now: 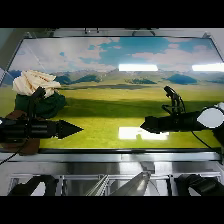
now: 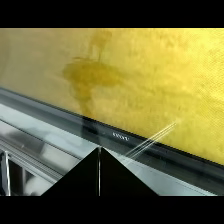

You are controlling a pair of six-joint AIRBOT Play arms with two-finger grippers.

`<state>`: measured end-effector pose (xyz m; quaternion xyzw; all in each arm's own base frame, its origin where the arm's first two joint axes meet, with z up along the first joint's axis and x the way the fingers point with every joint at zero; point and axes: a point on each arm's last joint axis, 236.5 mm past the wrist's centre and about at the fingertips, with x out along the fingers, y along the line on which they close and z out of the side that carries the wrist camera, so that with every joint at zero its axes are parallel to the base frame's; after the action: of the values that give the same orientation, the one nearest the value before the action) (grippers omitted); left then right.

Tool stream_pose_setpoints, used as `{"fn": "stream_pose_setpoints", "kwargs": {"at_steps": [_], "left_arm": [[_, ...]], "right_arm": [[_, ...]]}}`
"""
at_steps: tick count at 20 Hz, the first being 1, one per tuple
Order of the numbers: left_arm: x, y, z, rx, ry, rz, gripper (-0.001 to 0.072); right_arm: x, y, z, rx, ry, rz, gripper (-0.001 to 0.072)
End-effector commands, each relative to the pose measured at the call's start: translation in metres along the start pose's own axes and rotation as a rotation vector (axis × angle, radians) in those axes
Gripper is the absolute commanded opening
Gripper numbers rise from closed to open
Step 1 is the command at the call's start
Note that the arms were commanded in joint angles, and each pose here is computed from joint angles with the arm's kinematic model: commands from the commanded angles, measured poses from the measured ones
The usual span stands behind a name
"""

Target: Fold the shirts.

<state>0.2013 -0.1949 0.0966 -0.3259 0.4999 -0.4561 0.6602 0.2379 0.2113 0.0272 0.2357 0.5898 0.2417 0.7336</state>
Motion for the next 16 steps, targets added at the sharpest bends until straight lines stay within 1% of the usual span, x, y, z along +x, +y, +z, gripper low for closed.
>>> {"fn": "stream_pose_setpoints", "kwargs": {"at_steps": [1, 5, 6, 7, 9, 11, 12, 13, 14, 15, 16], "left_arm": [[0.000, 0.000, 0.000, 0.002, 0.000, 0.000, 0.0022], [0.000, 0.001, 0.000, 0.004, -0.002, 0.006, 0.0015], [-0.002, 0.004, 0.002, 0.016, 0.000, 0.028, 0.0011], [-0.006, 0.010, 0.005, 0.029, 0.007, 0.084, 0.0011], [-0.022, 0.026, 0.021, 0.041, -0.007, 0.252, 0.0011], [-0.055, 0.047, 0.053, 0.076, -0.075, 0.485, 0.0013], [-0.080, 0.060, 0.073, 0.064, -0.123, 0.607, 0.0013], [-0.104, 0.072, 0.091, 0.038, -0.162, 0.702, 0.0014], [-0.130, 0.088, 0.107, -0.003, -0.193, 0.776, 0.0035], [-0.155, 0.105, 0.120, -0.052, -0.217, 0.817, 0.0229], [-0.175, 0.122, 0.131, -0.113, -0.255, 0.827, 0.0477]], "right_arm": [[0.000, 0.000, 0.000, 0.000, 0.001, 0.000, 0.0021], [0.000, 0.000, 0.000, 0.000, 0.001, 0.000, 0.0021], [0.000, 0.000, 0.000, 0.000, 0.001, 0.000, 0.0021], [0.000, 0.000, 0.000, 0.000, 0.001, 0.000, 0.0021], [0.000, 0.000, 0.000, 0.000, 0.001, 0.000, 0.0022], [0.000, 0.000, 0.000, 0.000, 0.001, 0.000, 0.0021], [0.000, 0.000, 0.000, 0.000, 0.001, 0.000, 0.0021], [0.000, 0.000, 0.000, 0.000, 0.001, 0.000, 0.0021], [0.000, 0.000, 0.000, 0.000, 0.001, 0.000, 0.0021], [0.000, 0.001, 0.000, 0.004, 0.001, 0.006, 0.0021], [0.000, 0.004, 0.000, 0.010, 0.001, 0.018, 0.0021]]}}
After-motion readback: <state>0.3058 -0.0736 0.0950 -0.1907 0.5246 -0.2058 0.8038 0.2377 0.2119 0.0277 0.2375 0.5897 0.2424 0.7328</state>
